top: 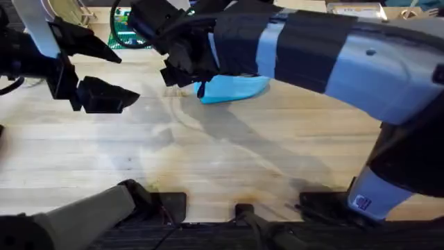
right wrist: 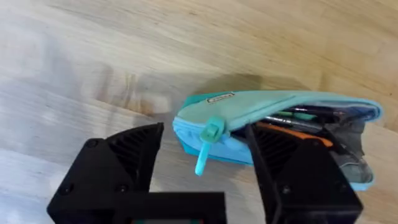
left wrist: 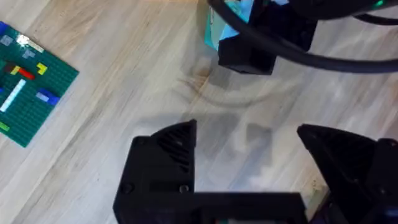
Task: Unzip the bag, pick up the pens from the table one at a time and place them inside, then zip the bag closed.
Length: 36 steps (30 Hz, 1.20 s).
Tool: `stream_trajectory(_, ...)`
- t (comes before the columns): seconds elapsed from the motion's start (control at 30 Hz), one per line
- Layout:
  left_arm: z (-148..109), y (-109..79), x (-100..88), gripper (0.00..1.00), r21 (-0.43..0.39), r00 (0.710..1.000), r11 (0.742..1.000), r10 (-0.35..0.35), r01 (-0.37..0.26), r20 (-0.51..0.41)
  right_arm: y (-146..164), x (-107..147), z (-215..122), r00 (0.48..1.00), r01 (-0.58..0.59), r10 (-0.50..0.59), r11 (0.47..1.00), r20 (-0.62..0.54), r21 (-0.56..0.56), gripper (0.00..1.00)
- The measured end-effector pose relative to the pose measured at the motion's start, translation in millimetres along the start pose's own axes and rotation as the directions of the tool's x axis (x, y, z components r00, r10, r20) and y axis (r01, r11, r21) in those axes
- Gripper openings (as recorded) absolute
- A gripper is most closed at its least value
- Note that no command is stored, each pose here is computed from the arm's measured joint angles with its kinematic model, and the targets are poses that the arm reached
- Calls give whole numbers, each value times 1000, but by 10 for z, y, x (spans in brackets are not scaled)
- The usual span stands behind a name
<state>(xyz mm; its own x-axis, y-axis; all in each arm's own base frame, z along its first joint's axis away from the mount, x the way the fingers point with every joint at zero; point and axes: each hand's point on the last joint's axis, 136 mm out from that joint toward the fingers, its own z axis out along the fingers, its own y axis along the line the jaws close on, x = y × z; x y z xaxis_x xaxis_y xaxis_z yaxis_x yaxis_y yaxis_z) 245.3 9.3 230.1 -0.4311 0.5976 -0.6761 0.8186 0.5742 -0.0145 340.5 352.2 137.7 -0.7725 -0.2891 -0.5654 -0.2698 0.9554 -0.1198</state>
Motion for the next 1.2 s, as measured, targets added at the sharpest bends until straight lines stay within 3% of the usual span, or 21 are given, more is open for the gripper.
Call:
stream_trajectory(0.53, 0, 0, 0, 993, 0, 1000, 1000, 0, 0, 0, 35, 105, 187, 998, 59, -59, 998, -32, 21, 788)
stream_trajectory(1.2, 0, -8, 1, 993, 3, 1000, 1000, -3, 3, 0, -34, 56, 185, 998, 67, -67, 996, -7, 63, 592)
